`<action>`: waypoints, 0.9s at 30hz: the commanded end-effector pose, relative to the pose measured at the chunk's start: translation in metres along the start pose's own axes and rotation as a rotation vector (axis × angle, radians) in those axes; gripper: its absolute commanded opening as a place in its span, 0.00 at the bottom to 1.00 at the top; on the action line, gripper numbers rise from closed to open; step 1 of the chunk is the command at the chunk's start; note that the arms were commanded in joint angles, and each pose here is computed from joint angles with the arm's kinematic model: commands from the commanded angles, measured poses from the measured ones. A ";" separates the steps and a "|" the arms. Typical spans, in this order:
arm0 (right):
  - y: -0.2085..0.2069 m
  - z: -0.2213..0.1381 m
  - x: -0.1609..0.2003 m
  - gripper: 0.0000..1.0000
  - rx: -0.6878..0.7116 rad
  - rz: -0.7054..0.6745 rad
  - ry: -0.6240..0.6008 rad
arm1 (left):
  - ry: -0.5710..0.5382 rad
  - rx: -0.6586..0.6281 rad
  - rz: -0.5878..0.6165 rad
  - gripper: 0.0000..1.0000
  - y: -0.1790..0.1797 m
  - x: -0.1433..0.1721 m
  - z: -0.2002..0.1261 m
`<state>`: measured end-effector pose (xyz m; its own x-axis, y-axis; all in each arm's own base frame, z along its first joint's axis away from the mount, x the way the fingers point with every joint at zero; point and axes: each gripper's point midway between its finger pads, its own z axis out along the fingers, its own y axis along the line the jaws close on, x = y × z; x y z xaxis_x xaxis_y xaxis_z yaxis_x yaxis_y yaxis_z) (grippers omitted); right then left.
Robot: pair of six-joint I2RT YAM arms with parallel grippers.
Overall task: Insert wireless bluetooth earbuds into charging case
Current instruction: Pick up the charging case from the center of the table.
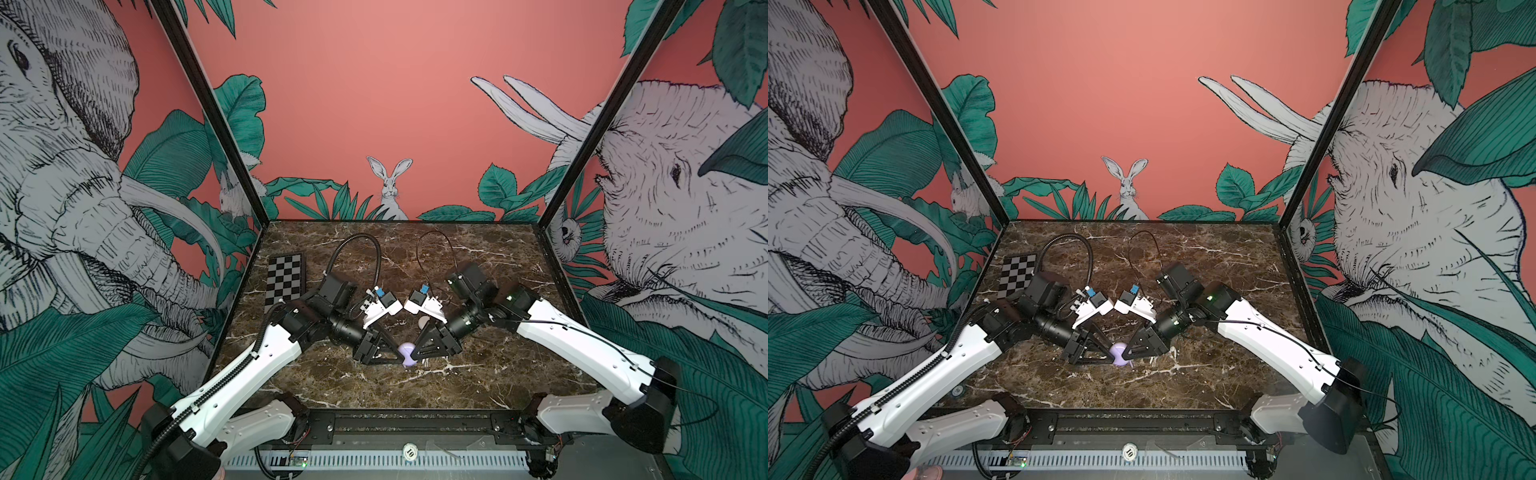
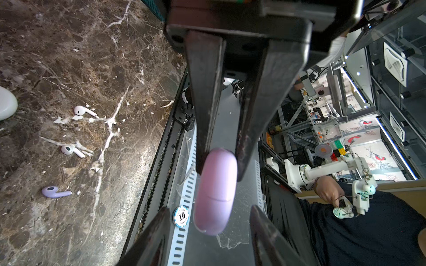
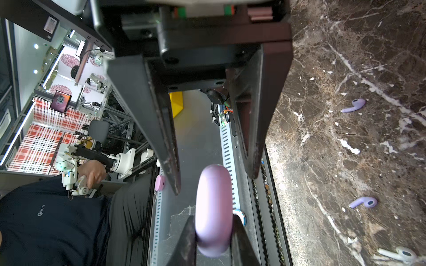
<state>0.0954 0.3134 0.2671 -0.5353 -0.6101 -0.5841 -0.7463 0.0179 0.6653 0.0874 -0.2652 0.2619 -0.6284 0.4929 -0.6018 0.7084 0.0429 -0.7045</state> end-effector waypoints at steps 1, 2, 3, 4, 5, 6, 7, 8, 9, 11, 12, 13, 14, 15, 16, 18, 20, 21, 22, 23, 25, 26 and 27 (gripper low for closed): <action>0.006 -0.004 -0.006 0.00 0.016 -0.057 -0.013 | -0.009 0.036 0.048 0.52 -0.010 -0.002 -0.001; 0.004 -0.005 -0.008 0.00 0.029 -0.061 -0.018 | -0.008 0.033 0.047 0.52 -0.009 -0.001 0.000; 0.004 -0.006 -0.010 0.00 0.035 -0.067 -0.024 | -0.005 0.032 0.043 0.52 -0.007 0.000 0.001; 0.004 -0.006 -0.010 0.00 0.035 -0.069 -0.027 | -0.007 0.041 0.044 0.49 -0.008 0.000 0.002; 0.005 -0.006 -0.012 0.00 0.032 -0.073 -0.031 | -0.005 0.044 0.040 0.48 -0.007 0.001 0.003; 0.006 -0.006 -0.012 0.00 0.026 -0.071 -0.030 | -0.004 0.043 0.038 0.47 -0.007 0.001 0.003; 0.007 -0.005 -0.012 0.00 0.019 -0.071 -0.028 | -0.003 0.041 0.038 0.45 -0.007 0.001 0.003; 0.007 -0.005 -0.012 0.00 0.015 -0.066 -0.026 | -0.006 0.041 0.041 0.44 -0.008 0.000 0.002; 0.006 -0.004 -0.012 0.00 0.018 -0.065 -0.025 | -0.006 0.043 0.041 0.43 -0.008 0.000 0.002; 0.006 -0.004 -0.012 0.00 0.021 -0.066 -0.025 | -0.004 0.042 0.037 0.41 -0.008 0.001 0.002; 0.006 -0.004 -0.012 0.00 0.017 -0.065 -0.025 | -0.004 0.041 0.036 0.40 -0.008 0.001 0.002; 0.007 -0.004 -0.012 0.00 0.014 -0.066 -0.026 | -0.004 0.037 0.036 0.40 -0.007 0.001 0.002; 0.008 -0.004 -0.012 0.00 0.010 -0.067 -0.025 | -0.003 0.035 0.033 0.38 -0.006 0.001 0.002; 0.006 -0.003 -0.011 0.00 0.013 -0.064 -0.024 | -0.004 0.035 0.034 0.35 -0.006 0.001 0.002; 0.006 -0.002 -0.012 0.00 0.011 -0.061 -0.023 | -0.004 0.036 0.037 0.34 -0.006 0.000 0.002; 0.005 0.000 -0.012 0.00 0.009 -0.053 -0.020 | 0.000 0.035 0.030 0.33 -0.005 0.001 0.003; 0.005 0.002 -0.013 0.00 0.007 -0.051 -0.016 | 0.001 0.032 0.031 0.32 -0.004 0.001 0.004; 0.003 0.004 -0.013 0.00 0.011 -0.049 -0.014 | 0.000 0.031 0.031 0.31 -0.003 0.000 0.004; 0.003 0.004 -0.013 0.00 0.012 -0.051 -0.011 | 0.018 0.055 0.044 0.28 -0.009 0.003 0.009; 0.003 0.005 -0.013 0.00 0.015 -0.050 -0.008 | 0.017 0.060 0.042 0.26 -0.010 0.003 0.009; 0.002 0.006 -0.013 0.00 0.020 -0.052 -0.004 | 0.015 0.057 0.039 0.23 -0.010 0.003 0.009; 0.002 0.006 -0.012 0.00 0.025 -0.052 -0.001 | 0.015 0.054 0.040 0.21 -0.009 0.003 0.009; 0.000 0.006 -0.012 0.00 0.034 -0.055 -0.004 | 0.015 0.052 0.039 0.17 -0.009 0.003 0.009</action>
<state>0.0976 0.3171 0.2688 -0.5220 -0.6103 -0.5958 -0.7639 0.0236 0.6450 0.0815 -0.2696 0.2614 -0.6130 0.5027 -0.6095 0.7098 0.0118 -0.7043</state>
